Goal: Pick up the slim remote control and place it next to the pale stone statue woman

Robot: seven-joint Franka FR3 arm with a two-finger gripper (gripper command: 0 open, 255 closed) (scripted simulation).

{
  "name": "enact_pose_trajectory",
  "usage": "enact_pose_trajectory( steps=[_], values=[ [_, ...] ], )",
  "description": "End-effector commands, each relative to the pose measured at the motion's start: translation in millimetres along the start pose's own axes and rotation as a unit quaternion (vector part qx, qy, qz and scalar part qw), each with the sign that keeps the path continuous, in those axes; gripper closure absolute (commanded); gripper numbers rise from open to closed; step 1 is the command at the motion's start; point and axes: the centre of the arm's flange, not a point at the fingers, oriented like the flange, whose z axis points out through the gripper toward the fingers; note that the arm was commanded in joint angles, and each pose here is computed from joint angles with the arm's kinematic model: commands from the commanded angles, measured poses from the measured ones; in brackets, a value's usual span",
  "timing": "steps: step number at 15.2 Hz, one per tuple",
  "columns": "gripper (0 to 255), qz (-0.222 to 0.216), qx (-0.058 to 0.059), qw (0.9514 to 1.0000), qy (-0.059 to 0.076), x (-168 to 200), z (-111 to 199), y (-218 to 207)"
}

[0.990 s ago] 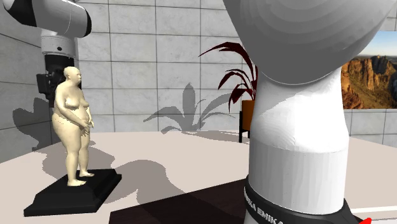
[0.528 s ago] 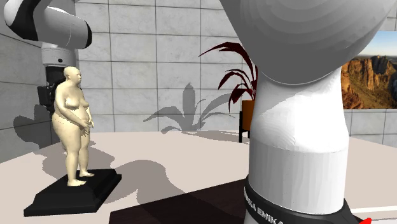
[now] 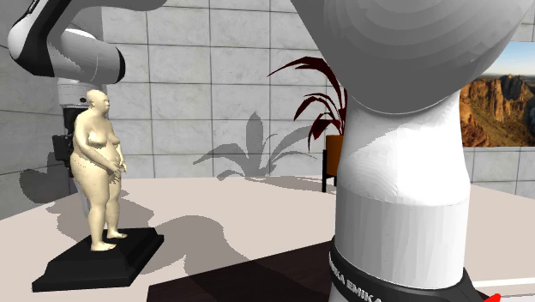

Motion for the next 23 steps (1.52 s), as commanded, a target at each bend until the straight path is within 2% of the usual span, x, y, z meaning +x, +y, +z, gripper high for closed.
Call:
enact_pose_trajectory(
  steps=[1, 23],
  values=[
    [255, 0.0, 0.0, 1.0, 0.0, 0.6, 10.3, 0.5],
    [255, 0.0, 0.0, 1.0, 0.0, 0.8, 126.5, 0.8]
  ],
)
